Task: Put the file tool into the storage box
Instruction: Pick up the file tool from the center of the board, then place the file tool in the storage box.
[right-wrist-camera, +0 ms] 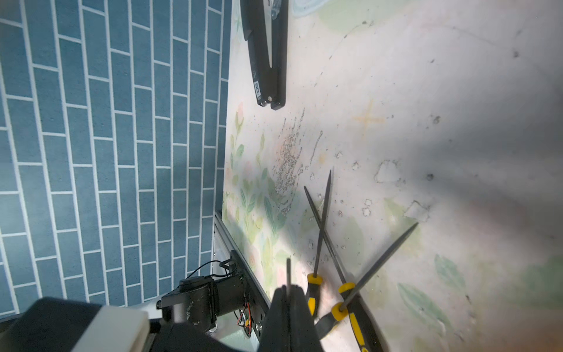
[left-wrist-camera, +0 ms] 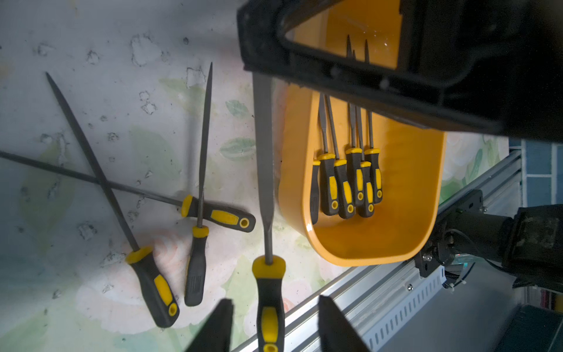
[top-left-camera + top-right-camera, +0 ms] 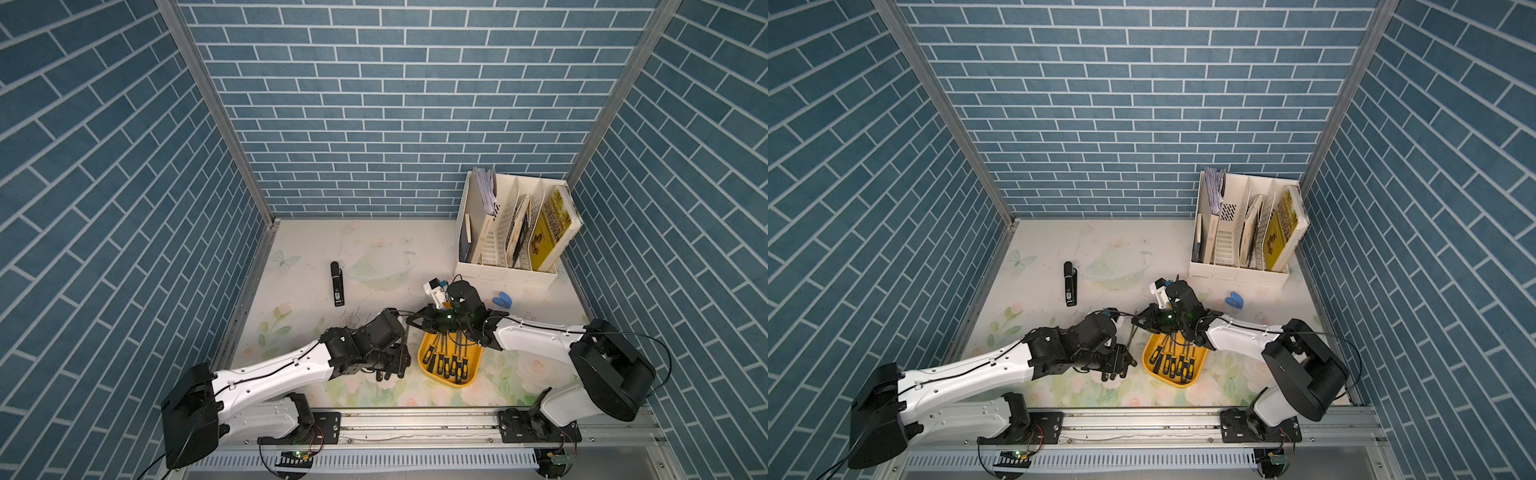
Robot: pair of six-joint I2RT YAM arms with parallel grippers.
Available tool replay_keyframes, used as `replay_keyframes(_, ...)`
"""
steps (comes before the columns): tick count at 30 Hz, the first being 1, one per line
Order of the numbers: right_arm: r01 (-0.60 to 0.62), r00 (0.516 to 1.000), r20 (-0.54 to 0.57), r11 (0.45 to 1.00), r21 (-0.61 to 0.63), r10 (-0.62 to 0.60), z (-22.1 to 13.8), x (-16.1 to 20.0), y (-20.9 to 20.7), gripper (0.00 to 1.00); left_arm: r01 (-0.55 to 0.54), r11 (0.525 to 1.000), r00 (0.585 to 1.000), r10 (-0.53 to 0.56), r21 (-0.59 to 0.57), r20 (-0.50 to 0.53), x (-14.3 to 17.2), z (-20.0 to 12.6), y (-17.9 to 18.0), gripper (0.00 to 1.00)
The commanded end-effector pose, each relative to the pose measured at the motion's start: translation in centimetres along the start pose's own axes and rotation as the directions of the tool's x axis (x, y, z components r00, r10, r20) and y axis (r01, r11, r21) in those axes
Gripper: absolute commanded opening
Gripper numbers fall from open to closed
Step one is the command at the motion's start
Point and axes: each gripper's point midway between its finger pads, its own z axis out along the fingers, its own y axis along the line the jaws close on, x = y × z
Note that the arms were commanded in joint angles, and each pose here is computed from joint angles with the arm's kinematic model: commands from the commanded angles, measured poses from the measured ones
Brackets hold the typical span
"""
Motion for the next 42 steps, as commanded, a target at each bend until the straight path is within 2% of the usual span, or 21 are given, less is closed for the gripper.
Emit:
replay_keyframes(1, 0.012, 0.997, 0.078, 0.998, 0.060, -0.017, -2.7, -1.6, -0.9, 0.00, 0.000, 1.000, 0.999, -0.001, 0.019, 0.036, -0.4, -1.3, -0.3, 0.88)
replay_keyframes(4, -0.029, 0.990, 0.144, 0.993, 0.118, 0.012, -6.0, -2.8, -2.9, 0.00, 0.018, 1.000, 0.998, -0.018, 0.009, 0.058, -0.3, -2.2, 0.3, 1.00)
replay_keyframes(7, -0.068, 0.976, 0.213, 0.988, 0.141, 0.037, -9.2, -3.7, -4.4, 0.00, 0.039, 0.999, 0.996, -0.038, -0.016, 0.075, -0.1, -2.6, 1.3, 1.00)
replay_keyframes(11, -0.106, 0.968, 0.243, 0.978, 0.177, 0.061, -11.1, -4.0, -6.4, 0.00, 0.060, 0.997, 0.994, -0.055, -0.047, 0.089, 0.0, -2.4, 2.4, 1.00)
replay_keyframes(19, -0.152, 0.971, 0.214, 0.966, 0.211, 0.106, -10.3, -2.3, -9.8, 0.00, 0.066, 0.993, 0.995, -0.058, -0.102, 0.084, 0.0, -1.3, 3.3, 1.00)
replay_keyframes(42, -0.160, 0.982, 0.140, 0.951, 0.264, 0.126, -9.7, 1.2, -12.9, 0.00, 0.073, 0.988, 0.996, -0.066, -0.138, 0.056, 0.5, 0.4, 4.2, 1.00)
